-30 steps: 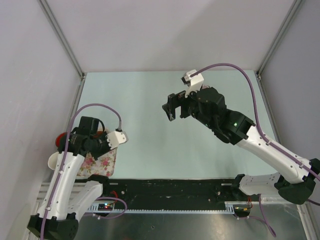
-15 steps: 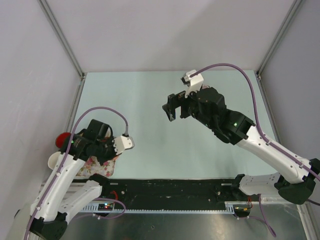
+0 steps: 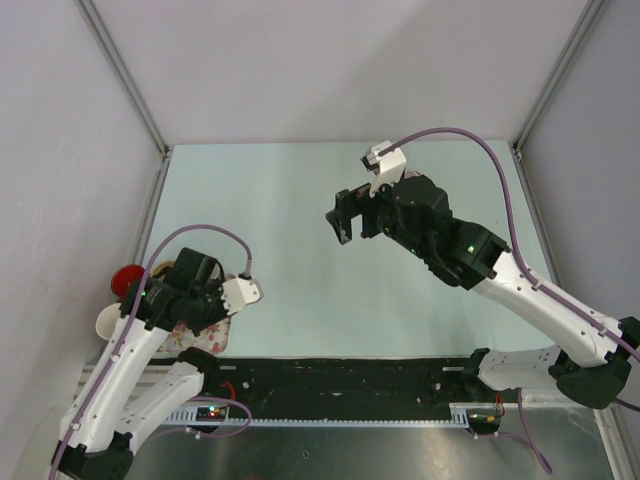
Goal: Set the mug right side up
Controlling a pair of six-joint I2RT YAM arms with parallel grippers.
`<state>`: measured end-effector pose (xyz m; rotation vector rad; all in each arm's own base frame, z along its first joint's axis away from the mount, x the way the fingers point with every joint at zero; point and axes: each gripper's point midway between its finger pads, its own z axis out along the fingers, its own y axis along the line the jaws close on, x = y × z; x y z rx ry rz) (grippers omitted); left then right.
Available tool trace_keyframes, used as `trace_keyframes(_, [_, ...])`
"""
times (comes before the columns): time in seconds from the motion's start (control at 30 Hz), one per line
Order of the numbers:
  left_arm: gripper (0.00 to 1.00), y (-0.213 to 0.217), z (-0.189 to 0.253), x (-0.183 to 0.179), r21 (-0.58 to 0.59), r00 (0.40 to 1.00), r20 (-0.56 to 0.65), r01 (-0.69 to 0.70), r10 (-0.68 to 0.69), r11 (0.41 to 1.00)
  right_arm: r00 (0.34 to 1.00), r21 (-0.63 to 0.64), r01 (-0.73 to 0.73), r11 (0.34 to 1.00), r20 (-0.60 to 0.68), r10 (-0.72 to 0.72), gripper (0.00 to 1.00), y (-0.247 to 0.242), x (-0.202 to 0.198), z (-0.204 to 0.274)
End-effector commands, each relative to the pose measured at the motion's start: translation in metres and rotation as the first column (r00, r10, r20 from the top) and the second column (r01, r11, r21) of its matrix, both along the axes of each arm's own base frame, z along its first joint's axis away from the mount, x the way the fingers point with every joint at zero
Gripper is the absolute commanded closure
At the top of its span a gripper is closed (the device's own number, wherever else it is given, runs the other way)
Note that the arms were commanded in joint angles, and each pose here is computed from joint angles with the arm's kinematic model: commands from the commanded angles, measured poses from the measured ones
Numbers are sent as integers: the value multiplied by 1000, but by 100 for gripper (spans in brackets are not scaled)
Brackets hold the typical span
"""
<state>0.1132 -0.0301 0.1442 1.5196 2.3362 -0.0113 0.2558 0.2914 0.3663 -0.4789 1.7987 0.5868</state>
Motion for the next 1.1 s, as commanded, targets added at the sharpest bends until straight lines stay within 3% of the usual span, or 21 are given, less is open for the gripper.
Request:
trace_keyframes(0.0, [100, 42, -1, -43, 199, 986, -164, 36, -3, 979, 1000, -7, 3, 1000, 24, -3, 1, -4, -2, 6])
trace_keyframes(0.3, [100, 25, 13, -43, 97, 985, -132, -96, 109, 991, 1000, 0, -1, 1000, 14, 1, 1, -7, -6, 4])
trace_keyframes(0.43, [100, 15, 19, -47, 12, 988, -105, -109, 110, 994, 991, 71, -108, 992, -76, 114, 1, 30, -13, -9])
trace_keyframes(0.53, [100, 10, 21, -48, -24, 991, -99, -96, 93, 995, 948, 113, -258, 959, -163, 274, 1, 75, -28, -33])
trace_keyframes(0.6, [100, 7, 23, -49, -42, 992, -96, -83, 79, 996, 878, 118, -434, 893, -164, 449, 3, 105, -48, -46])
trace_keyframes(0.7, [100, -1, 30, -49, -92, 995, -84, -58, 51, 994, 696, 117, -705, 700, -76, 714, 6, 128, -86, -72])
trace_keyframes(0.8, [100, -12, 42, -48, -155, 998, -66, -30, 20, 987, 547, 48, -836, 547, 162, 821, 5, 134, -101, -77])
trace_keyframes(0.93, [100, -18, 49, -48, -188, 998, -59, -14, 2, 982, 427, -66, -882, 467, 305, 851, 5, 151, -109, -84])
trace_keyframes(1.07, [100, -21, 50, -49, -202, 998, -63, -7, -6, 979, 411, -82, -881, 466, 355, 840, 8, 178, -111, -91])
